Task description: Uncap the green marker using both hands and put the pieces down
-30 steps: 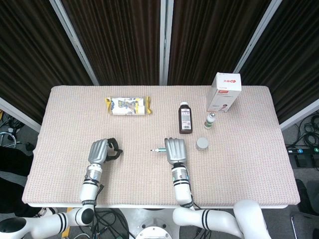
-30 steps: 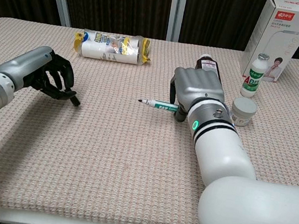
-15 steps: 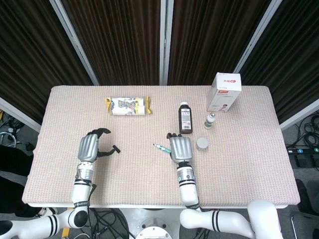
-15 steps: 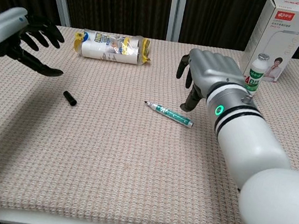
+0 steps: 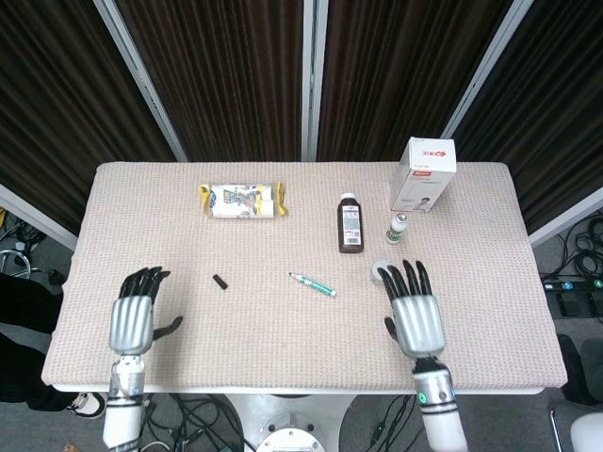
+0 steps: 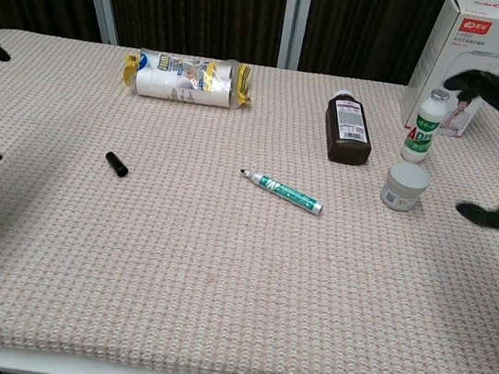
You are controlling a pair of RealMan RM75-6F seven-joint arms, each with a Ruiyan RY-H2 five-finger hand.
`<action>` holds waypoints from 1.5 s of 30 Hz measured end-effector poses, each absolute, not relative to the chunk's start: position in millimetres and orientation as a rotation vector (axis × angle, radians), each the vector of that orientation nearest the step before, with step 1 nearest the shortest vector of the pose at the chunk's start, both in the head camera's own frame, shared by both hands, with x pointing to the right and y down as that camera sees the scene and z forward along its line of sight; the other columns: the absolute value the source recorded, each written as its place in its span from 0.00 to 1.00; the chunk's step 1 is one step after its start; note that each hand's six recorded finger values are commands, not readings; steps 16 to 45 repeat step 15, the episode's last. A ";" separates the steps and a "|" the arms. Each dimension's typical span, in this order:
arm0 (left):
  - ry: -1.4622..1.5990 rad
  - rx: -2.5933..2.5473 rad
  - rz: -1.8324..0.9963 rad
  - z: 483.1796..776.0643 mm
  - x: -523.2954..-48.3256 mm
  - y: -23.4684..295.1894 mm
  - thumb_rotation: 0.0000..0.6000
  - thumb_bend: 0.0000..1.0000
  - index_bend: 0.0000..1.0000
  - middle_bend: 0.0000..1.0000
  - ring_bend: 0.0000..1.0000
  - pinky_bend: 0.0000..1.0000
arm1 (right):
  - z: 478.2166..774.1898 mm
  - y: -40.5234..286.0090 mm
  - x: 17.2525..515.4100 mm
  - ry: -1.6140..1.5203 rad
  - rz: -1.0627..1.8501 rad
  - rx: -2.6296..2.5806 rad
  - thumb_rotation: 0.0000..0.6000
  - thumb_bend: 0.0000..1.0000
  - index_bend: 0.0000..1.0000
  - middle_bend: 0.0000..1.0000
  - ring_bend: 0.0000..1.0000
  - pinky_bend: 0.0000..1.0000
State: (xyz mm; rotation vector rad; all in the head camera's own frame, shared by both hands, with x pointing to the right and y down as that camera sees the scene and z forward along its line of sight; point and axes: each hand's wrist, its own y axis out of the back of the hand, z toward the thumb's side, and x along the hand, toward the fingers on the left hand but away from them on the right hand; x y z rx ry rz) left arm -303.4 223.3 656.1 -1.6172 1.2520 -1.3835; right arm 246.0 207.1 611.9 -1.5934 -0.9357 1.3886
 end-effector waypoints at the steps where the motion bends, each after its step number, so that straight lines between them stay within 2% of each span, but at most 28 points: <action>1: 1.239 -1.614 -1.390 655.4 -306.1 233.6 1.00 0.03 0.18 0.15 0.12 0.14 | 613.0 218.5 254.5 -0.940 1.412 -1.601 1.00 0.09 0.03 0.05 0.00 0.00; 6: 1.213 -1.584 -1.434 654.8 -323.5 281.7 1.00 0.03 0.18 0.15 0.12 0.14 | 625.7 257.3 287.2 -1.010 1.466 -1.641 1.00 0.09 0.01 0.03 0.00 0.00; 11: 1.219 -1.593 -1.502 661.4 -336.0 309.4 1.00 0.03 0.18 0.15 0.12 0.14 | 643.8 283.4 310.5 -1.050 1.504 -1.654 1.00 0.09 0.01 0.02 0.00 0.00; 14: 1.218 -1.596 -1.513 664.6 -337.6 310.1 1.00 0.03 0.18 0.15 0.12 0.14 | 650.7 292.0 314.8 -1.031 1.532 -1.645 1.00 0.09 0.01 0.02 0.00 0.00; 45: 1.218 -1.595 -1.516 666.1 -338.1 308.7 1.00 0.03 0.18 0.15 0.12 0.14 | 651.7 291.0 314.5 -1.027 1.535 -1.639 1.00 0.09 0.01 0.02 0.00 0.00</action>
